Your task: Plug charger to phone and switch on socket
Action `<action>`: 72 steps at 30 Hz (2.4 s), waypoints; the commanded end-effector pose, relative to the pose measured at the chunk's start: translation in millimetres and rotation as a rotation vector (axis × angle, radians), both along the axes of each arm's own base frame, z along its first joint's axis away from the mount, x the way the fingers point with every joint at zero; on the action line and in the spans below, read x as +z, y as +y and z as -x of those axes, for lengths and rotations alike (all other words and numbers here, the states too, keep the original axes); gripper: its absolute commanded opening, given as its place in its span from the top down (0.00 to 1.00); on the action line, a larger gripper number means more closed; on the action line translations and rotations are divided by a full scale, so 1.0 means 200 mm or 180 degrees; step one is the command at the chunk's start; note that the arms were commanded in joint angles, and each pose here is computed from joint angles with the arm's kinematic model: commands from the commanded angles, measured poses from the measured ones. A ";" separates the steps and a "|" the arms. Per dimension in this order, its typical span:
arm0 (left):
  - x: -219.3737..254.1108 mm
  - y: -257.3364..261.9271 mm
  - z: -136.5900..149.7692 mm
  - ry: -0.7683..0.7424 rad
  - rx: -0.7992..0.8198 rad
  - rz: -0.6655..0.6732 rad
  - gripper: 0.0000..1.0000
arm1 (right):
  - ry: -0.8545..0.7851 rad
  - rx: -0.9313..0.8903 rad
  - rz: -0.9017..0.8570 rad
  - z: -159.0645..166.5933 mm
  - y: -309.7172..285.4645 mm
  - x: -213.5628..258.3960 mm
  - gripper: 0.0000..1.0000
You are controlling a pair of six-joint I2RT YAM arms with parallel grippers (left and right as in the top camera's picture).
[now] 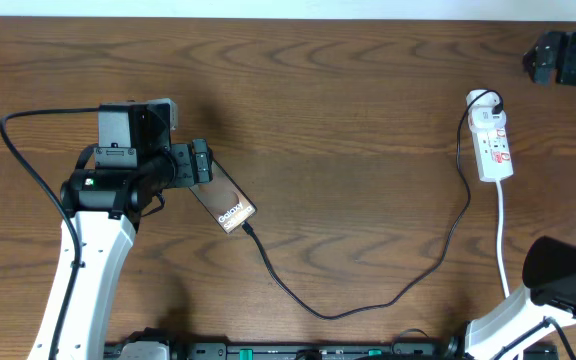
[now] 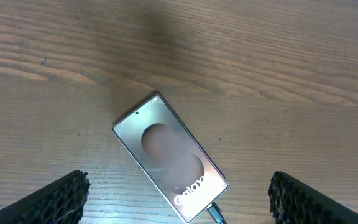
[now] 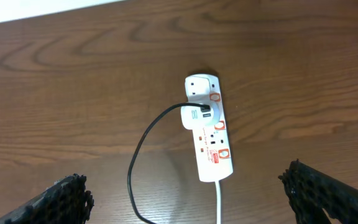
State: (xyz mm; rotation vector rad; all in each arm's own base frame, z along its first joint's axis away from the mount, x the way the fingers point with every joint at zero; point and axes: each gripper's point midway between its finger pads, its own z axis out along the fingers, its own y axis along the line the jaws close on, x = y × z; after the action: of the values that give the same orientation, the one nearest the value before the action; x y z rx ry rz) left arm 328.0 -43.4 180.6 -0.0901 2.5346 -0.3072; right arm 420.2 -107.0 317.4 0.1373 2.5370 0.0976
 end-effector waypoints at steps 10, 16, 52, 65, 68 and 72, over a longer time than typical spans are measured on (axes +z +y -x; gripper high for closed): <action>0.01 0.01 -0.01 -0.0027 -0.0029 -0.0056 0.07 | 0.0036 -0.0031 -0.0029 -0.01 0.00 -0.02 0.01; 0.01 0.01 -0.01 -0.0027 -0.0029 -0.0056 0.07 | 0.0036 -0.0031 -0.0029 -0.01 0.00 -0.02 0.01; 0.11 0.12 0.38 -0.3408 0.0250 -0.0051 0.07 | 0.0036 -0.0031 -0.0029 -0.01 0.00 -0.02 0.01; -0.20 0.19 0.42 -0.2647 0.0309 -0.0360 0.07 | 0.0038 -0.0031 -0.0030 -0.01 0.00 -0.02 0.01; -0.20 0.19 0.42 -0.2654 0.0294 -0.0431 0.07 | 0.0036 -0.0031 -0.0029 -0.01 0.00 -0.02 0.01; -0.20 0.19 0.42 -0.2651 0.0291 -0.0425 0.07 | 0.0036 -0.0031 -0.0029 -0.01 0.00 -0.02 0.01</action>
State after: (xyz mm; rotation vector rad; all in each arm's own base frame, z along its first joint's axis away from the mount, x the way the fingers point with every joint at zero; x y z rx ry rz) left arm 245.2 -5.8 154.4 -0.0326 1.6640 -0.1200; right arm 421.9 -107.7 312.9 0.1404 2.5481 0.1018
